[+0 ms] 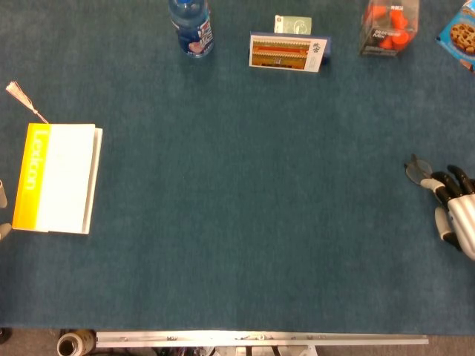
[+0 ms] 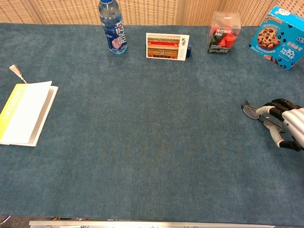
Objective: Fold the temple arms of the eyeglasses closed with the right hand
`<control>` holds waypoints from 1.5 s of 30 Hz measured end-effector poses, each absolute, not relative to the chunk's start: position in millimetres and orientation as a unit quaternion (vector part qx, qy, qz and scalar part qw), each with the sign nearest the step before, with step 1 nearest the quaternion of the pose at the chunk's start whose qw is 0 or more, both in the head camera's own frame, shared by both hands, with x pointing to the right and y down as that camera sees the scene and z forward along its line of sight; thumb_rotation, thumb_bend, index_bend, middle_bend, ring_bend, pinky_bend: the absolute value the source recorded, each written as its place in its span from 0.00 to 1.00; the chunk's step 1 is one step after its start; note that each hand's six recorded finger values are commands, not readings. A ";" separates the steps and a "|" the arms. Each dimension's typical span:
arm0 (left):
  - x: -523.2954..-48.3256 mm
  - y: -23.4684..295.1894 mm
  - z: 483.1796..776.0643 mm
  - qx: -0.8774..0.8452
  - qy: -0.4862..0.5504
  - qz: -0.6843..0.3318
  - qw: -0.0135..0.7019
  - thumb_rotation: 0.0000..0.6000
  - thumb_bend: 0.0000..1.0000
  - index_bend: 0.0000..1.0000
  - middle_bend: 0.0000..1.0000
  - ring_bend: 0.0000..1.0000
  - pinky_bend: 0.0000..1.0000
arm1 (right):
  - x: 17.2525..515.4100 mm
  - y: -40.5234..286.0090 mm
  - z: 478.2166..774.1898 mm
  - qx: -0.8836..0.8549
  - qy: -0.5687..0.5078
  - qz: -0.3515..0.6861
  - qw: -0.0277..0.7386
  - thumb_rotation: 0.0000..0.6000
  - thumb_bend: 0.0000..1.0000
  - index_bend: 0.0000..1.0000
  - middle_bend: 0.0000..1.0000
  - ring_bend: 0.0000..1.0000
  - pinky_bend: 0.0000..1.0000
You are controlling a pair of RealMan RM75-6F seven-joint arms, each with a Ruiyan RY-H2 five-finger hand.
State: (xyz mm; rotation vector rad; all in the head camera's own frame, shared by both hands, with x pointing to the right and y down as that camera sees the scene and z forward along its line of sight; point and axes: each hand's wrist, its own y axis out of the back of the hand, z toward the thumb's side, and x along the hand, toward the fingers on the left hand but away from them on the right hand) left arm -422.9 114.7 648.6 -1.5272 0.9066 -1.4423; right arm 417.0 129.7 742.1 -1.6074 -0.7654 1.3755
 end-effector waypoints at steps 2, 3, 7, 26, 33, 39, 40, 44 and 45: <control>-423.2 114.6 648.5 -0.607 0.361 -0.574 0.414 1.00 0.00 0.56 0.51 0.41 0.54 | 417.5 130.0 743.1 -0.644 -0.305 0.553 0.431 1.00 0.57 0.27 0.24 0.12 0.30; -423.4 114.9 648.5 -0.607 0.361 -0.574 0.414 1.00 0.00 0.56 0.51 0.41 0.54 | 417.9 130.2 743.8 -0.644 -0.304 0.555 0.431 1.00 0.57 0.27 0.24 0.12 0.30; -423.8 115.0 648.6 -0.608 0.361 -0.574 0.413 1.00 0.00 0.56 0.51 0.41 0.54 | 419.3 130.7 746.1 -0.642 -0.302 0.559 0.429 1.00 0.57 0.27 0.24 0.12 0.30; -424.3 115.3 648.4 -0.608 0.362 -0.574 0.413 1.00 0.00 0.56 0.51 0.41 0.54 | 423.7 135.7 753.7 -0.642 -0.288 0.571 0.423 1.00 0.57 0.27 0.24 0.12 0.30; -421.6 114.2 646.5 -0.609 0.361 -0.571 0.416 1.00 0.00 0.56 0.51 0.41 0.54 | 415.6 131.0 737.4 -0.647 -0.311 0.547 0.430 1.00 0.57 0.27 0.24 0.12 0.30; -416.8 113.9 642.2 -0.609 0.360 -0.566 0.423 1.00 0.00 0.56 0.51 0.41 0.54 | 405.1 122.3 705.9 -0.650 -0.340 0.511 0.448 1.00 0.57 0.27 0.24 0.12 0.30; -415.7 113.4 640.8 -0.609 0.360 -0.564 0.425 1.00 0.00 0.56 0.51 0.41 0.54 | 403.7 120.6 699.7 -0.650 -0.345 0.505 0.452 1.00 0.56 0.27 0.25 0.12 0.30; -412.1 111.0 636.2 -0.608 0.359 -0.561 0.432 1.00 0.00 0.56 0.51 0.41 0.54 | 399.8 112.2 669.0 -0.642 -0.360 0.479 0.478 1.00 0.53 0.27 0.27 0.12 0.30; -411.4 110.2 635.2 -0.608 0.358 -0.561 0.433 1.00 0.00 0.56 0.51 0.41 0.54 | 399.3 109.5 658.8 -0.638 -0.362 0.472 0.489 1.00 0.51 0.27 0.27 0.12 0.30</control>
